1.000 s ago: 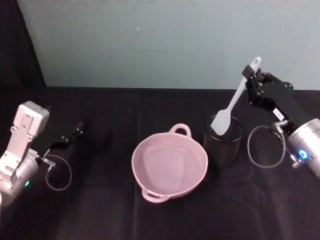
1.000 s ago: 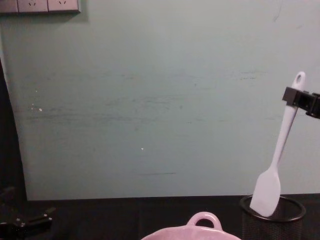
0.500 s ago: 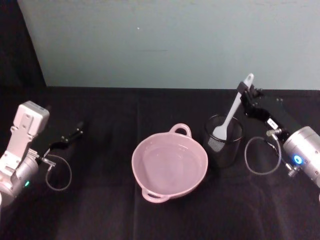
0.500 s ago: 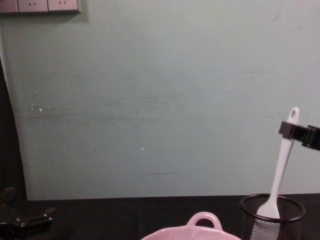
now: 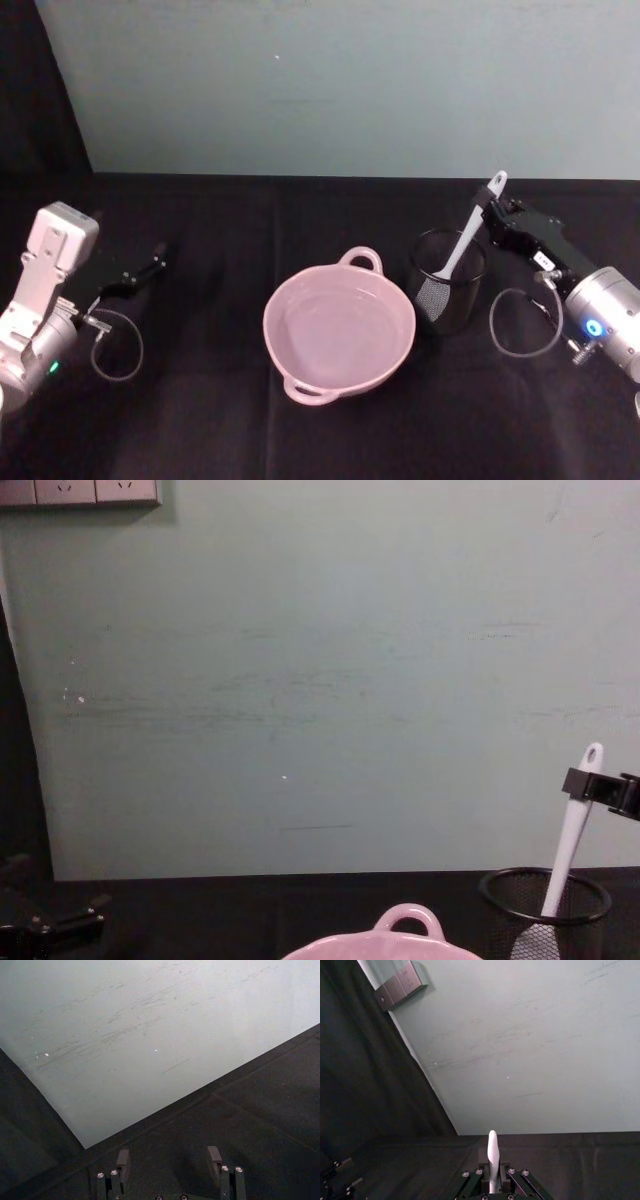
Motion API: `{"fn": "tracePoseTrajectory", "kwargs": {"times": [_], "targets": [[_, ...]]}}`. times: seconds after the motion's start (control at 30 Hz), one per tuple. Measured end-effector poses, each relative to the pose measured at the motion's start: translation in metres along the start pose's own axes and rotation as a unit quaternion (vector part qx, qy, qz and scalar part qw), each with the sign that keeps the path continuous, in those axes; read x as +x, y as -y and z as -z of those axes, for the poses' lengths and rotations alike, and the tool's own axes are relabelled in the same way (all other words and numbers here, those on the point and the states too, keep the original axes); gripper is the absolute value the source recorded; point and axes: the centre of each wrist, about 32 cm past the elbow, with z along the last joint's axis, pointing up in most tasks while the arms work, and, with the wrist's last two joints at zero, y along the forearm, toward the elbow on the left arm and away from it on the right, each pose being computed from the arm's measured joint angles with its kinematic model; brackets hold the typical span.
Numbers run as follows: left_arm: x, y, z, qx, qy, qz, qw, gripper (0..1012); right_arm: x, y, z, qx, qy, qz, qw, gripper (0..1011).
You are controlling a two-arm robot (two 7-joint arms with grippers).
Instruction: Use the one hand to pick up the spoon and stir the clear water in the bowl.
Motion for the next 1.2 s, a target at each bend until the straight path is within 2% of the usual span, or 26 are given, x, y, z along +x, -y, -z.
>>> {"fn": "tracePoseTrajectory", "kwargs": {"times": [0.2, 0.33, 0.4, 0.47, 0.53, 0.6, 0.63, 0.67, 0.73, 0.83, 1.03, 1.17, 1.2], "targets": [[0.0000, 0.0000, 0.0000, 0.000, 0.000, 0.000, 1.0000, 1005, 0.002, -0.001, 0.004, 0.002, -0.010, 0.001, 0.9999, 133], [0.0000, 0.0000, 0.0000, 0.000, 0.000, 0.000, 1.0000, 1005, 0.004, -0.001, 0.006, 0.003, -0.019, 0.004, 0.9998, 226], [0.0000, 0.0000, 0.0000, 0.000, 0.000, 0.000, 1.0000, 1005, 0.006, -0.001, 0.008, 0.004, -0.023, 0.006, 0.9997, 332], [0.0000, 0.0000, 0.0000, 0.000, 0.000, 0.000, 1.0000, 1005, 0.007, -0.001, 0.009, 0.004, -0.027, 0.007, 0.9996, 367], [0.0000, 0.0000, 0.0000, 0.000, 0.000, 0.000, 1.0000, 1005, 0.009, 0.000, 0.010, 0.004, -0.028, 0.009, 0.9996, 451], [0.0000, 0.0000, 0.0000, 0.000, 0.000, 0.000, 1.0000, 1005, 0.009, 0.000, 0.010, 0.004, -0.029, 0.010, 0.9995, 491], [0.0000, 0.0000, 0.0000, 0.000, 0.000, 0.000, 1.0000, 1005, 0.010, 0.000, 0.011, 0.004, -0.029, 0.011, 0.9995, 554], [0.0000, 0.0000, 0.0000, 0.000, 0.000, 0.000, 1.0000, 1005, 0.010, 0.001, 0.011, 0.004, -0.029, 0.013, 0.9995, 554], [0.0000, 0.0000, 0.0000, 0.000, 0.000, 0.000, 1.0000, 1005, 0.011, 0.002, 0.012, 0.003, -0.028, 0.015, 0.9995, 656], [0.0000, 0.0000, 0.0000, 0.000, 0.000, 0.000, 1.0000, 1005, 0.013, 0.003, 0.013, -0.001, -0.025, 0.018, 0.9995, 712], [0.0000, 0.0000, 0.0000, 0.000, 0.000, 0.000, 1.0000, 1005, 0.019, 0.006, 0.017, -0.009, -0.020, 0.027, 0.9994, 916], [0.0000, 0.0000, 0.0000, 0.000, 0.000, 0.000, 1.0000, 1005, 0.021, 0.009, 0.017, -0.019, -0.003, 0.030, 0.9994, 991], [0.0000, 0.0000, 0.0000, 0.000, 0.000, 0.000, 1.0000, 1005, 0.021, 0.012, 0.015, -0.024, 0.010, 0.029, 0.9992, 1002]]}}
